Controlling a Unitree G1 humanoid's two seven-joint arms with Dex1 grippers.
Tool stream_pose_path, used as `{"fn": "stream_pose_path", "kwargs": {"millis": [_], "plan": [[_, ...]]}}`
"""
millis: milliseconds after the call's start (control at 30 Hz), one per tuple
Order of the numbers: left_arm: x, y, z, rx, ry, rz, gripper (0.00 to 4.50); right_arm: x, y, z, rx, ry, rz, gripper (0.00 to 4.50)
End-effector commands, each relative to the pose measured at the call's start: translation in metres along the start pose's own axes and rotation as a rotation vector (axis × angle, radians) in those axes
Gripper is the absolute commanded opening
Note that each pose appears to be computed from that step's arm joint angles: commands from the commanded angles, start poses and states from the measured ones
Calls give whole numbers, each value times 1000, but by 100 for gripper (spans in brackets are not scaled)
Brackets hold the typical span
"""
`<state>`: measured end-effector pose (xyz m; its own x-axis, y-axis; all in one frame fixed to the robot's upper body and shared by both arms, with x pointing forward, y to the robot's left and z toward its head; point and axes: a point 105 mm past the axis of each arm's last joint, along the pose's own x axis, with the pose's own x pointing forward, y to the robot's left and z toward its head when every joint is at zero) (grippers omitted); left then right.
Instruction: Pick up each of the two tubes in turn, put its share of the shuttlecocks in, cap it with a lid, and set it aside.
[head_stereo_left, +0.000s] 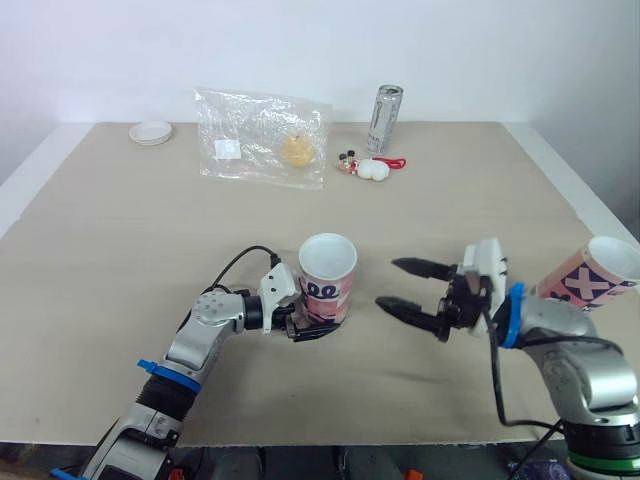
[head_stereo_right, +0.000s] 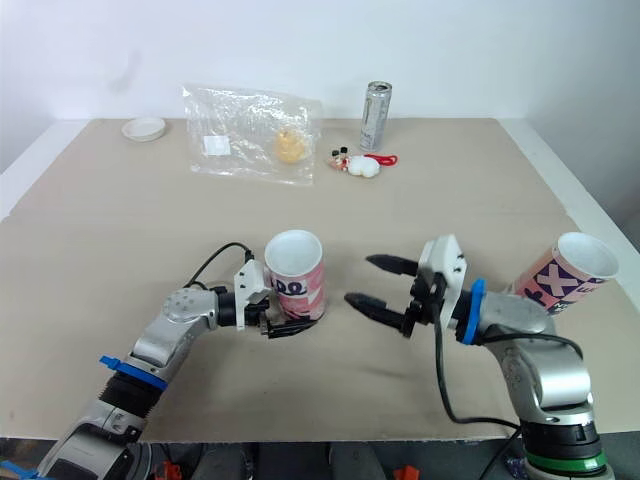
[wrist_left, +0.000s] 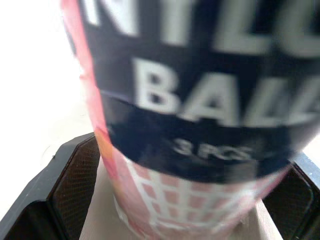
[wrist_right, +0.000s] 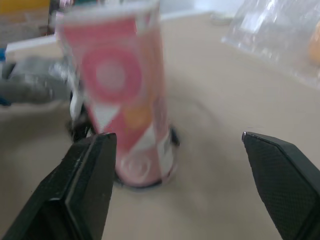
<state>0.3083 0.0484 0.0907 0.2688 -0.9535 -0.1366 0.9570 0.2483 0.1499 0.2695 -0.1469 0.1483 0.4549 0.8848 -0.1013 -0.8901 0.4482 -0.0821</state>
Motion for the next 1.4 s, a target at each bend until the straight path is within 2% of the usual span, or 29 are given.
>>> {"fn": "stream_pose_path", "kwargs": {"millis": [33, 467, 800, 1400], "plan": [[-10, -3, 11, 68, -22, -20, 450, 5, 4, -9, -49, 23, 48, 440], [-42, -6, 16, 65, -33, 50, 450, 44, 5, -32, -141, 39, 174, 440], [-63, -15, 16, 56, -19, 78, 450, 61, 4, -35, -154, 25, 217, 440], [-67, -23, 19, 44, -23, 59, 450, 91, 15, -33, -176, -18, 334, 440]]}}
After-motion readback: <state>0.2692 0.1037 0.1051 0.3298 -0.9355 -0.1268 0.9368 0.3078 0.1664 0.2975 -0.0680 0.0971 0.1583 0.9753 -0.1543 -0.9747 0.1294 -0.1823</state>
